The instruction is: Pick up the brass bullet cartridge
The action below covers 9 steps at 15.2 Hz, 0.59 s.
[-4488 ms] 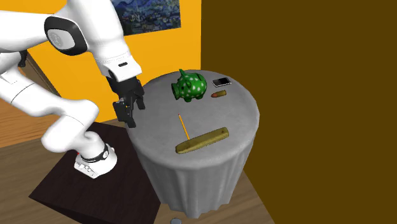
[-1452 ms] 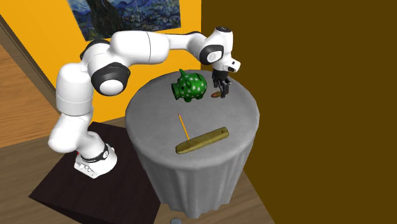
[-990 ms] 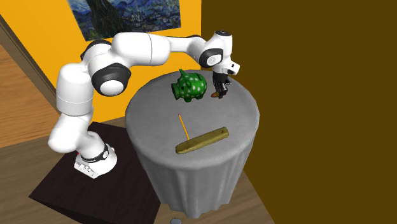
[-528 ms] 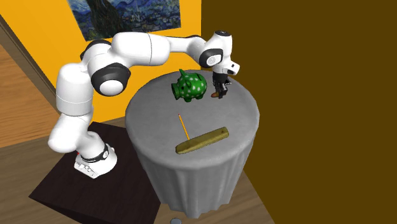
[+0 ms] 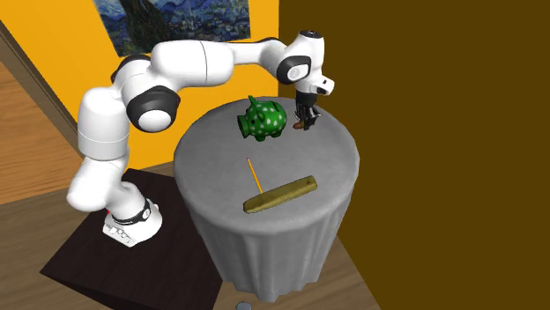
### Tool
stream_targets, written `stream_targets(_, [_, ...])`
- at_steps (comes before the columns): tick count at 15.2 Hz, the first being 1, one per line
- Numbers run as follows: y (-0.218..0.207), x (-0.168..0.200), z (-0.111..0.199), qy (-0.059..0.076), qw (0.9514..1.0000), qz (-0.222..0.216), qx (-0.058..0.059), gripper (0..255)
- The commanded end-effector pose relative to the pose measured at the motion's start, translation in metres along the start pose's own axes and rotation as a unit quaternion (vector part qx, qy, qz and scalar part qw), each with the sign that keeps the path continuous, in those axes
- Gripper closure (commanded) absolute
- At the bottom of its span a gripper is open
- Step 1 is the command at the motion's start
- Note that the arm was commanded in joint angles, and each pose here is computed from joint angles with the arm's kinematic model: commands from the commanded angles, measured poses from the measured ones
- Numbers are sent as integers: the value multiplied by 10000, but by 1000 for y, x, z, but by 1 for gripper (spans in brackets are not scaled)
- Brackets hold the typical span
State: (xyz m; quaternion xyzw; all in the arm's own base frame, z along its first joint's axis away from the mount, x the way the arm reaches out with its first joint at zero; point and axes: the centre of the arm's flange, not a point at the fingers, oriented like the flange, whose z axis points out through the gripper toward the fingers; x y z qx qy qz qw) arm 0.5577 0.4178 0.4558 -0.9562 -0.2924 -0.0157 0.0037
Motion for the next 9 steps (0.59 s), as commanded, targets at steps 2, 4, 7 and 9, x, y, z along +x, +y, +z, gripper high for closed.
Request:
stream_targets(2, [0,-1,-15,-2,10000,0,0,255])
stream_targets(4, [0,0,-26,-2,10000,0,0,255])
stream_targets(7, [0,0,-42,-2,10000,0,0,255])
stream_targets(9, [0,0,-43,-2,10000,0,0,255])
